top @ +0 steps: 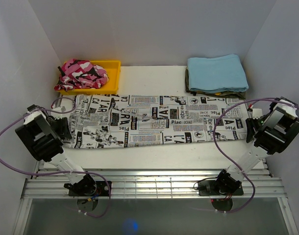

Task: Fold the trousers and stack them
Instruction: Flatten the trousers out

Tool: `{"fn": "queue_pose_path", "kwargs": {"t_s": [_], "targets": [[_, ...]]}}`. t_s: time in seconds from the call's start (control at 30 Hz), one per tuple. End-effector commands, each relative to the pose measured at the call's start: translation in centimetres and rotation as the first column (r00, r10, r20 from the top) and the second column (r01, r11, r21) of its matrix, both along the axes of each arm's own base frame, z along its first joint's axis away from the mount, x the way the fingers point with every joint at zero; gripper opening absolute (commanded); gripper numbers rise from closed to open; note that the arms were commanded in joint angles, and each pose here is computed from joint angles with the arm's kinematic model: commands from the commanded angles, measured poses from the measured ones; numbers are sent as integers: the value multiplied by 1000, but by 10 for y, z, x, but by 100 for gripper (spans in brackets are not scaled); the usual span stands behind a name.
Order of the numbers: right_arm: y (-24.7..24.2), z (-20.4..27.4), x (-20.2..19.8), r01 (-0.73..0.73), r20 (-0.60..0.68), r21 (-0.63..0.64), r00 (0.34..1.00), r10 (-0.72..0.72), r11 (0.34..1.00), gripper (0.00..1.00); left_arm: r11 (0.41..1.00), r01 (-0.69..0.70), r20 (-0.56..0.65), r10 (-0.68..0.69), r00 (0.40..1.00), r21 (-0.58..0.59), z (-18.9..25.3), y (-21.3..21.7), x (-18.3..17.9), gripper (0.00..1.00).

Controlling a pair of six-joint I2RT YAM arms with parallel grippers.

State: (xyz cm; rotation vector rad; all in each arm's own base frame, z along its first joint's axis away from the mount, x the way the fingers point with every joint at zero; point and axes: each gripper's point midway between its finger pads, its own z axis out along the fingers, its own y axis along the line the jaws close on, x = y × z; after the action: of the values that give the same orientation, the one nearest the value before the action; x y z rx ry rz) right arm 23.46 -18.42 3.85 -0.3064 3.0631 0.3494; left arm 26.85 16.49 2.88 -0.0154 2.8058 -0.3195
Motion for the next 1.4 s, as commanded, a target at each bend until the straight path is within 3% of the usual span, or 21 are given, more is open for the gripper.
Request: {"fn": "queue_pose_path", "kwargs": {"t_s": [0.0,0.23,0.37,0.4,0.5,0.83,0.87,1.0,1.3,1.37], "targets": [[3,-9,0,80,-12,54,997,-79,995,52,999,-4,-4,4,1000,42,-9,7,-3,57],[-5,-6,22,207,19,46,978,-208,977,51,1000,-4,8,4,1000,6,-10,-4,-8,56],[-22,15,39,213,114,-15,971,-210,977,59,1000,-1,17,1,1000,-6,-9,-8,-8,57],[-23,20,45,204,151,-10,968,-200,979,65,1000,0,23,0,1000,-17,-9,-9,-6,56],[-6,16,55,202,170,90,962,-214,975,67,999,-21,35,22,999,-35,-6,-8,1,56],[-2,-12,74,200,161,96,964,-213,975,51,996,-80,-31,79,996,-34,-23,-1,-2,60],[-2,-14,73,196,153,92,966,-209,976,47,996,-86,-37,85,996,-38,-25,-1,-4,60],[-2,-12,69,177,140,85,972,-187,981,10,993,-80,-15,79,997,-87,-14,-3,-3,64],[1,-4,68,159,144,99,975,-172,982,8,995,-91,24,92,996,-35,1,18,7,68],[3,-5,67,158,139,106,975,-172,982,8,996,-79,43,82,996,-51,3,18,13,77]]}}
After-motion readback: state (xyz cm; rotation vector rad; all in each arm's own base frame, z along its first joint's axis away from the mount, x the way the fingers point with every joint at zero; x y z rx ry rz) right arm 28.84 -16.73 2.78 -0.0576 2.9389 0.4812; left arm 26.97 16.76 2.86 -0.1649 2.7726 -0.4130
